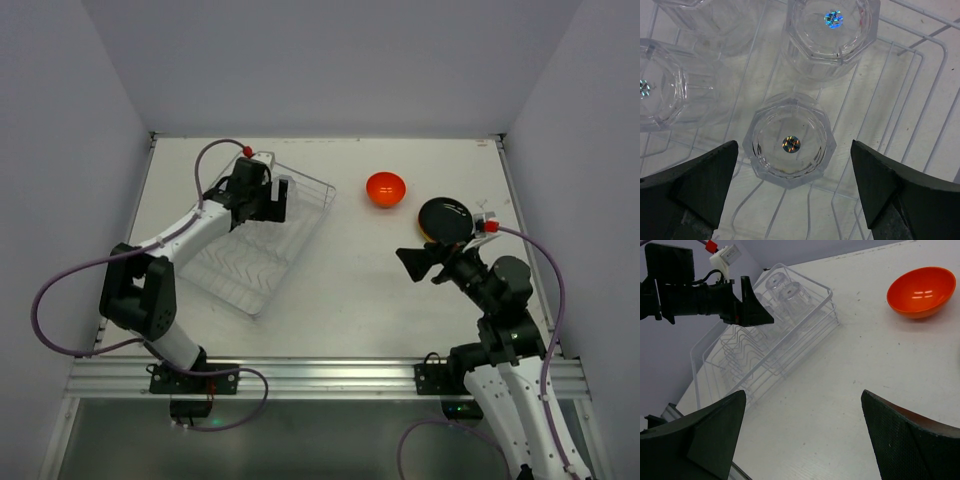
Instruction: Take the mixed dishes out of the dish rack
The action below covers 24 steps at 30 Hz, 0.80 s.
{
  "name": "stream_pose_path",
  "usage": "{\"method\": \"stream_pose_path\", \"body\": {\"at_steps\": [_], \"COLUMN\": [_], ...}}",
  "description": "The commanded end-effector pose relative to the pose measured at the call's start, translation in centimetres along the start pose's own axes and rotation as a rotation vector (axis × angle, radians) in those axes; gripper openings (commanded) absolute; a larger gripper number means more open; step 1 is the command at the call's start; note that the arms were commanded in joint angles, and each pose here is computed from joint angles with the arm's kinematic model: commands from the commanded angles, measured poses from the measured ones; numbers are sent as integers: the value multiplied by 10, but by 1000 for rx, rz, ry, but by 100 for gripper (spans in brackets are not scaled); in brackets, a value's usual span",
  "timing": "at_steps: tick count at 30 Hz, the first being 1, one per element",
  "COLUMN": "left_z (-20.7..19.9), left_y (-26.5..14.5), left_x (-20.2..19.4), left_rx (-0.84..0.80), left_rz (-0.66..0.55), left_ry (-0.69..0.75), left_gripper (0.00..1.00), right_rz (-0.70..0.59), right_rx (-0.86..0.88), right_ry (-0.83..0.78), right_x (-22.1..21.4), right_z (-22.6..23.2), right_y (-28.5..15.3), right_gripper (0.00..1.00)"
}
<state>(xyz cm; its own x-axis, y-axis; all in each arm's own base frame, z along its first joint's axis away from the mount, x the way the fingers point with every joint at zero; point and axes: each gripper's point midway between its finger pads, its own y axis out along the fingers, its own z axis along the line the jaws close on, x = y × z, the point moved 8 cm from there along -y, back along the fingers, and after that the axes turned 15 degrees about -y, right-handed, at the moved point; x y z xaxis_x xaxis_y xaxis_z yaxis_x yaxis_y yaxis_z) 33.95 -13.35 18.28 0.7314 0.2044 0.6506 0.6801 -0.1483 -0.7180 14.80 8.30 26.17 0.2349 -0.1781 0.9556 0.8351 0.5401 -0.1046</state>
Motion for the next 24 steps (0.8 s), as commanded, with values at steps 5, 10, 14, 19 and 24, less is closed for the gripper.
{"method": "stream_pose_path", "body": {"at_steps": [5,10,14,19,24], "left_z": [-6,-5,-4,-7,-16], "left_y": [14,10,3,-13,-47], "left_x": [18,17,19,29,46], "left_rx": [-11,-14,-13,-32,-107], "left_rz": [-44,-56,-72,-98,-171], "left_ry": [23,33,40,52,47], "left_gripper": [87,63,40,11,0], "right_rz": [-13,-6,-3,-1,6], "right_rx": [38,40,43,37,37], "right_ry": [-25,-25,-22,-22,-19], "right_x": [2,1,0,0,-1], "right_z": [1,0,0,-1,-2], "right_y": [5,6,7,8,10], "right_gripper": [99,99,99,99,99]}}
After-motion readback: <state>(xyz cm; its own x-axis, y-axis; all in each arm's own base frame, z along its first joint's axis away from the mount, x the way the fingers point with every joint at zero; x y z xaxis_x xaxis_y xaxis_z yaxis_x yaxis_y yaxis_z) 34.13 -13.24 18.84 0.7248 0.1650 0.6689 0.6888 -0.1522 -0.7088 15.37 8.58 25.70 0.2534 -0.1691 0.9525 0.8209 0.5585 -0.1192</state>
